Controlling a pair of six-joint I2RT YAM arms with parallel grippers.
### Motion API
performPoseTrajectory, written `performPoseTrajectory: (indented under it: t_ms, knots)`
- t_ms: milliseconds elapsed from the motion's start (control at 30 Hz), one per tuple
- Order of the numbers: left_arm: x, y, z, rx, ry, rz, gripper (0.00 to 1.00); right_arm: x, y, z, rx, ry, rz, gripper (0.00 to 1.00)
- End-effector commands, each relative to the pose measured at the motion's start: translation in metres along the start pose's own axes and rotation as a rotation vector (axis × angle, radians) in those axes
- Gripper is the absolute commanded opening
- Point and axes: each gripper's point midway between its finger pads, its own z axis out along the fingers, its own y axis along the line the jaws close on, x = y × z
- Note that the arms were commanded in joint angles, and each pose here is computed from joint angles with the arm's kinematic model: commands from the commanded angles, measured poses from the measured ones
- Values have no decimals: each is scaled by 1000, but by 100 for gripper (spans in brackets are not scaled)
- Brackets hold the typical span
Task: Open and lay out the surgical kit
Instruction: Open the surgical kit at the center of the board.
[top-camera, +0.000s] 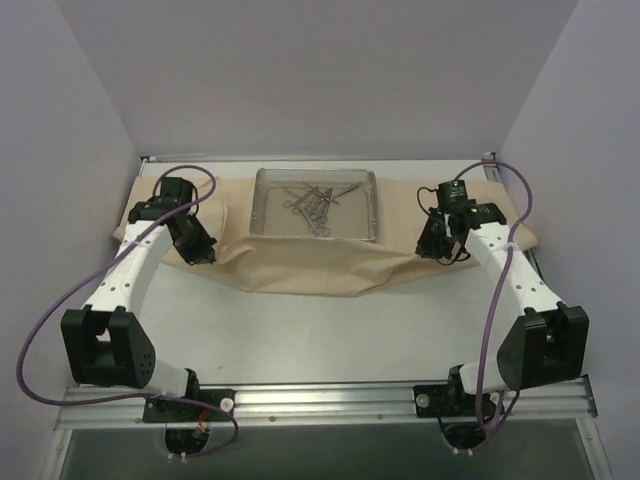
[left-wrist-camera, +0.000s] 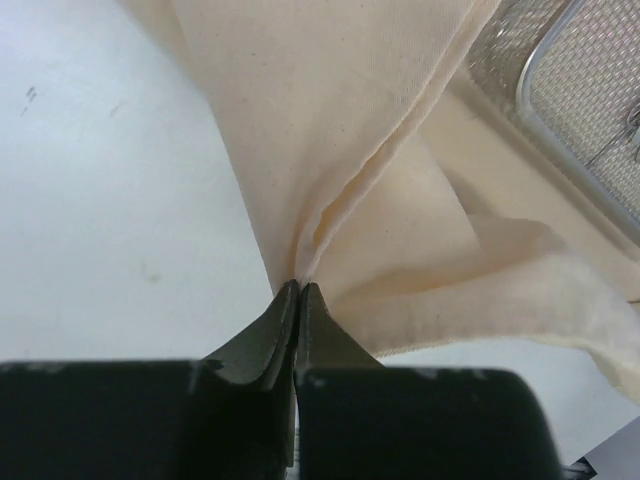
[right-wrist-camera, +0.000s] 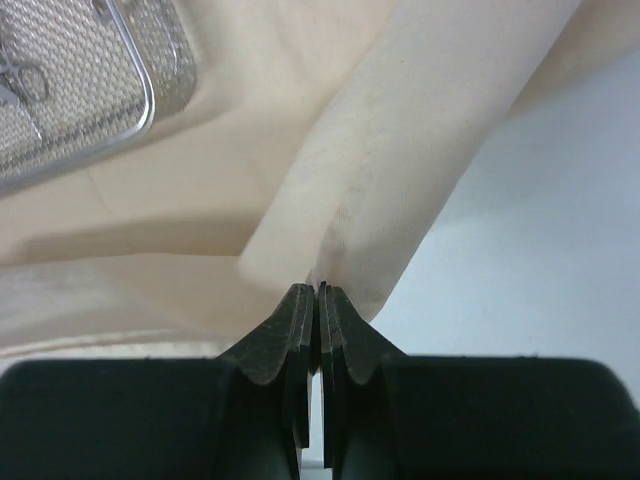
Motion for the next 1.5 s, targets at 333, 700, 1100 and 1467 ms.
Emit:
performPoseTrajectory:
  t_ms: [333, 700, 1100, 1467]
  knots:
    - [95, 120, -80, -91, -100, -261, 2, 122, -88, -72, 118, 86, 122, 0]
    - [135, 138, -109, -81, -61, -263, 50, 155, -93, -84, 49, 117, 141, 30]
    - [1, 40, -143, 78, -261, 113, 59, -25, -28, -56, 103, -80, 18, 66]
    - [-26, -10, -89, 24, -202, 360, 55, -106, -39, 75, 392, -30, -140, 63]
